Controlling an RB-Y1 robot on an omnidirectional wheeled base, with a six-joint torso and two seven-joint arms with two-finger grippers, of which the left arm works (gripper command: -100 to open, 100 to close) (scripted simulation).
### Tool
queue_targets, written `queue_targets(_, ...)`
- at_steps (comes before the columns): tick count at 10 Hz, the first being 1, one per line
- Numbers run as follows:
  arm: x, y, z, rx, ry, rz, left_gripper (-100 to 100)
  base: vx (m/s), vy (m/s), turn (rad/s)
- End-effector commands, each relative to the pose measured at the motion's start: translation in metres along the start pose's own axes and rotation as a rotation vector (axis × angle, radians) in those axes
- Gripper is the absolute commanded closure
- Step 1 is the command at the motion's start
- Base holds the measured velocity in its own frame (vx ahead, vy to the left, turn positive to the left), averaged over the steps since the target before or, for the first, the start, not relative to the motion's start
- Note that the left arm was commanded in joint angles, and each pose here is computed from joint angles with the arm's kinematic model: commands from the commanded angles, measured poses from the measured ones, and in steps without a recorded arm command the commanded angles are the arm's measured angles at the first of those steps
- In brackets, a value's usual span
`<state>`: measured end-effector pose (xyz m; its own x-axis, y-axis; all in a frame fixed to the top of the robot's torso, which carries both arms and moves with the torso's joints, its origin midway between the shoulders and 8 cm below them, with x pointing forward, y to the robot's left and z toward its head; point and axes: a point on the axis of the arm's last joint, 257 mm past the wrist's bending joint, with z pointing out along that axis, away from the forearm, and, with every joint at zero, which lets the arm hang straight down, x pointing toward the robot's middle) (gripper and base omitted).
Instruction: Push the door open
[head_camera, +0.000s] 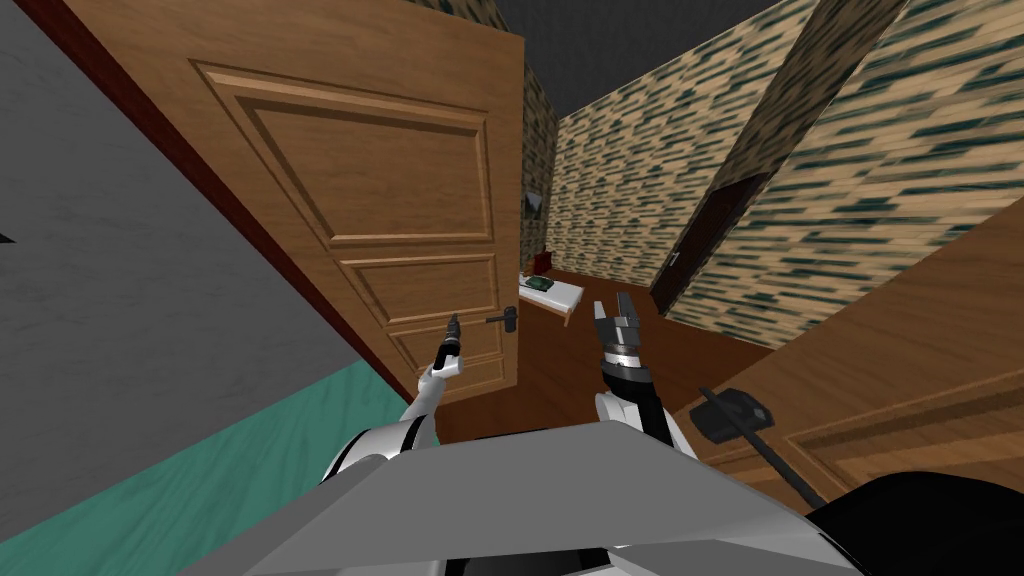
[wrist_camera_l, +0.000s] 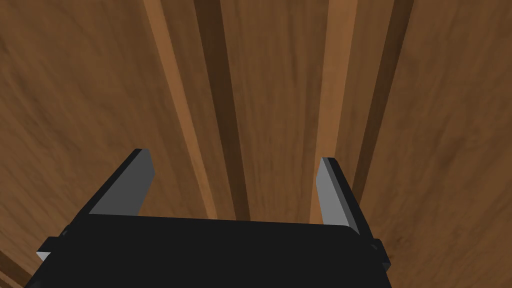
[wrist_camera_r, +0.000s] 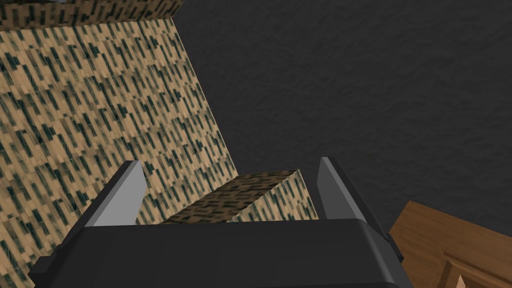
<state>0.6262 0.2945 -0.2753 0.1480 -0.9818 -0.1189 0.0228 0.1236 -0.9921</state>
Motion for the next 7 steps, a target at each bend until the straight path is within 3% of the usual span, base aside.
queue_targets(1, -0.004, -0.001, 0.0007, 0.002, -0.004, 0.006, -100, 0.178, -0.074, -0.009)
queue_targets(4, 0.012, 0.002, -0.0033, -0.003, 0.005, -0.018, -100, 0.076, -0.149, -0.005)
queue_targets(7, 0.047, 0.006, -0.0116, -0.016, 0.028, -0.07, -100, 0.061, -0.214, -0.024)
